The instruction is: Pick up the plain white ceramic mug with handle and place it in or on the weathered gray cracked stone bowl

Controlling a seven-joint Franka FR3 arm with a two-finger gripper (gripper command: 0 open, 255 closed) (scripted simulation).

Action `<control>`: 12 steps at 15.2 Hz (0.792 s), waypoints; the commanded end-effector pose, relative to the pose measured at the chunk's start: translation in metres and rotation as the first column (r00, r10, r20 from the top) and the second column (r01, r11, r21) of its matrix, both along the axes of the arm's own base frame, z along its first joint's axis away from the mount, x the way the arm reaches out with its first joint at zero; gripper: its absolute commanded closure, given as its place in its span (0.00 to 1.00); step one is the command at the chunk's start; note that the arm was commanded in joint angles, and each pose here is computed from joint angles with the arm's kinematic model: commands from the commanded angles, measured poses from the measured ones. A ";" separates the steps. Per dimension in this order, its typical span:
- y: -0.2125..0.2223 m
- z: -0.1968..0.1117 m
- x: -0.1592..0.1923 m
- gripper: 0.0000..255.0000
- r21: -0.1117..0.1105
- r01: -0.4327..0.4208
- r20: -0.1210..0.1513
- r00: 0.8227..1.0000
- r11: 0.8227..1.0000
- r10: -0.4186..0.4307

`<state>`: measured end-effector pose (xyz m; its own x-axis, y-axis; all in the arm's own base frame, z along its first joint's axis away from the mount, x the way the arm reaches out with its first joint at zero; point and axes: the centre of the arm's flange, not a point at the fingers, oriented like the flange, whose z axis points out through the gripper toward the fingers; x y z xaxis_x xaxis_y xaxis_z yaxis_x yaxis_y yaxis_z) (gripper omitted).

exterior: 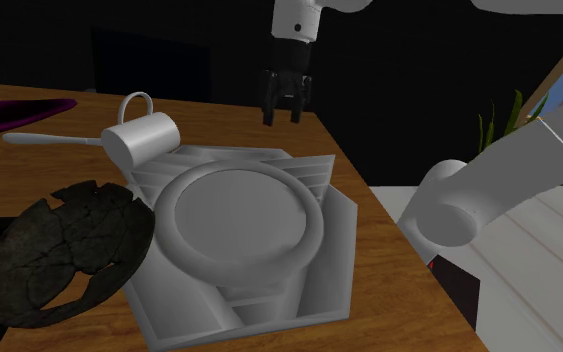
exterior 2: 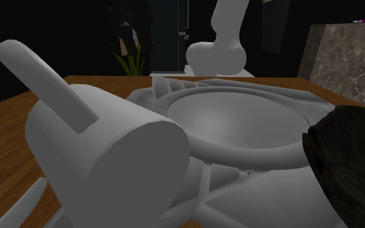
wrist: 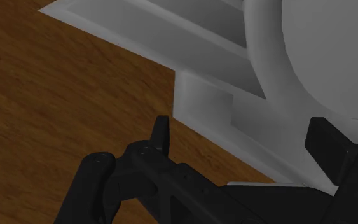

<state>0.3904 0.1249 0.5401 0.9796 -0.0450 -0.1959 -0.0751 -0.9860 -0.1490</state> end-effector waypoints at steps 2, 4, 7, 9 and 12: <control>0.024 0.002 0.022 0.00 0.047 0.020 -0.003 1.000 0.999 -0.020; 0.039 0.003 0.038 0.00 0.077 0.032 -0.006 0.999 0.996 -0.032; 0.062 0.006 0.063 0.00 0.122 0.051 -0.011 0.999 0.991 -0.050; 0.077 0.009 0.080 0.00 0.152 0.064 -0.014 0.998 0.986 -0.062; 0.099 0.013 0.105 0.00 0.196 0.083 -0.021 0.997 0.977 -0.080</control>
